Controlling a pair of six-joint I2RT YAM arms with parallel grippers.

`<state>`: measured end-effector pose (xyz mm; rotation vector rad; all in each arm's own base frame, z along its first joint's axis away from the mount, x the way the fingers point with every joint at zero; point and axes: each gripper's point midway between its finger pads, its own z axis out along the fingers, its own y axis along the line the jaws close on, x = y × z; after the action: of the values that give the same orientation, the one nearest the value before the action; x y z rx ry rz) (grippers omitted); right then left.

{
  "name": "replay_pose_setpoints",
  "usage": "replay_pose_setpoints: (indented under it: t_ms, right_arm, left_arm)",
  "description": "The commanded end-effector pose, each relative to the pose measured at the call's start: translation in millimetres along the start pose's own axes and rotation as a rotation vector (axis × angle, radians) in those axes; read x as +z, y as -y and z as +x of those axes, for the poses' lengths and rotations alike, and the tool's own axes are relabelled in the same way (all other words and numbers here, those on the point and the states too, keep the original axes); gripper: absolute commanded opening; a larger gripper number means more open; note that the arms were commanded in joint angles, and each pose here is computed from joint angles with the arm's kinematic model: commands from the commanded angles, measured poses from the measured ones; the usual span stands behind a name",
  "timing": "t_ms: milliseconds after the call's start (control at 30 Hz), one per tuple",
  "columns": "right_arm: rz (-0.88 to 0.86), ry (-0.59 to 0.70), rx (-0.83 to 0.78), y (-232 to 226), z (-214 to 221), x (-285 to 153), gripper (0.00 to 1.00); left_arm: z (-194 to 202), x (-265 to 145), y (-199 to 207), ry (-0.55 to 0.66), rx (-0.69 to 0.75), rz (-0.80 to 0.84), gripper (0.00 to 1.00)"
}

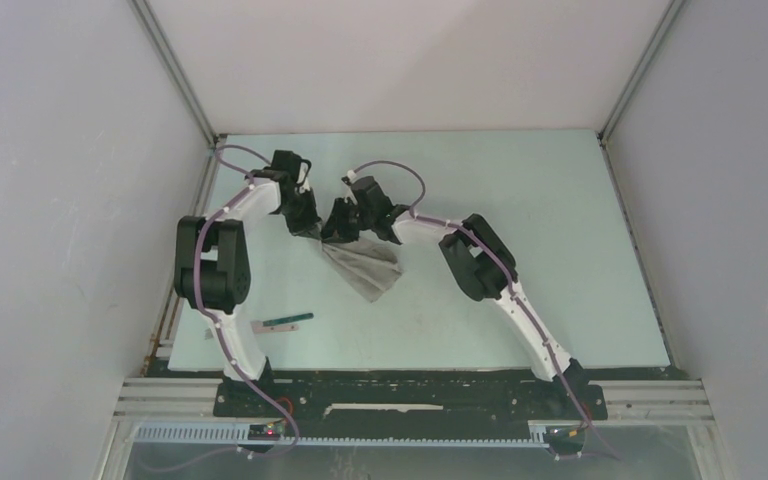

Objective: Fold the napkin into a case and place the utensils inside
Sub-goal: Stuff the top corner of the smaller-rectangle-folded napkin at the center of the board.

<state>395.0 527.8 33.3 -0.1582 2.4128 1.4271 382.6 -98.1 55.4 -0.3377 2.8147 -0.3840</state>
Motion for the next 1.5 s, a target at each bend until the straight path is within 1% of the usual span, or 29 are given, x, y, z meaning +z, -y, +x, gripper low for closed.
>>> replay_pose_setpoints:
  t_ms: [0, 200, 267, 400, 467, 567, 667, 733, 867, 933, 1133, 1200, 1367, 1467]
  right_arm:
    - [0.028, -0.016, -0.087, -30, -5, -37, 0.26]
    - [0.078, -0.06, -0.176, -49, -6, -79, 0.4]
    - [0.089, -0.064, -0.188, -51, -6, -91, 0.43]
    - [0.2, -0.051, -0.276, -31, -8, -107, 0.5]
    - [0.216, -0.062, -0.314, -23, -10, -110, 0.52]
    - [0.28, -0.068, -0.386, -6, -16, -112, 0.52]
    - [0.334, -0.085, -0.5, 4, -19, -108, 0.52]
    - [0.38, -0.106, -0.578, 11, -16, -102, 0.48]
    - [0.478, -0.095, -0.749, 16, -15, -88, 0.35]
    - [0.492, -0.095, -0.804, 16, -10, -79, 0.34]
    - [0.525, -0.111, -0.897, 16, 5, -59, 0.45]
    - [0.543, -0.105, -0.906, 16, 5, -56, 0.47]
    - [0.558, -0.099, -0.894, 23, 6, -49, 0.45]
    - [0.557, -0.074, -0.869, 24, 5, -45, 0.35]
  left_arm:
    - [-8, -24, 21, 0.056, 0.03, 0.076, 0.0]
    - [-3, -13, 17, 0.021, 0.023, 0.067, 0.0]
    - [-3, -12, 16, 0.021, 0.024, 0.066, 0.0]
    - [-2, -12, 16, 0.02, 0.029, 0.063, 0.0]
    - [-1, -12, 16, 0.016, 0.027, 0.067, 0.0]
    - [0, -12, 15, 0.015, 0.028, 0.067, 0.0]
    - [2, -12, 14, 0.013, 0.03, 0.065, 0.0]
    - [3, -11, 14, 0.009, 0.028, 0.065, 0.0]
    - [5, -9, 13, 0.004, 0.028, 0.062, 0.0]
    - [6, -7, 12, 0.003, 0.026, 0.062, 0.0]
    - [11, -1, 8, -0.016, 0.019, 0.053, 0.0]
    - [11, -1, 8, -0.015, 0.018, 0.053, 0.0]
    - [11, -1, 8, -0.011, 0.015, 0.05, 0.0]
    - [14, 1, 9, -0.016, 0.009, 0.059, 0.0]
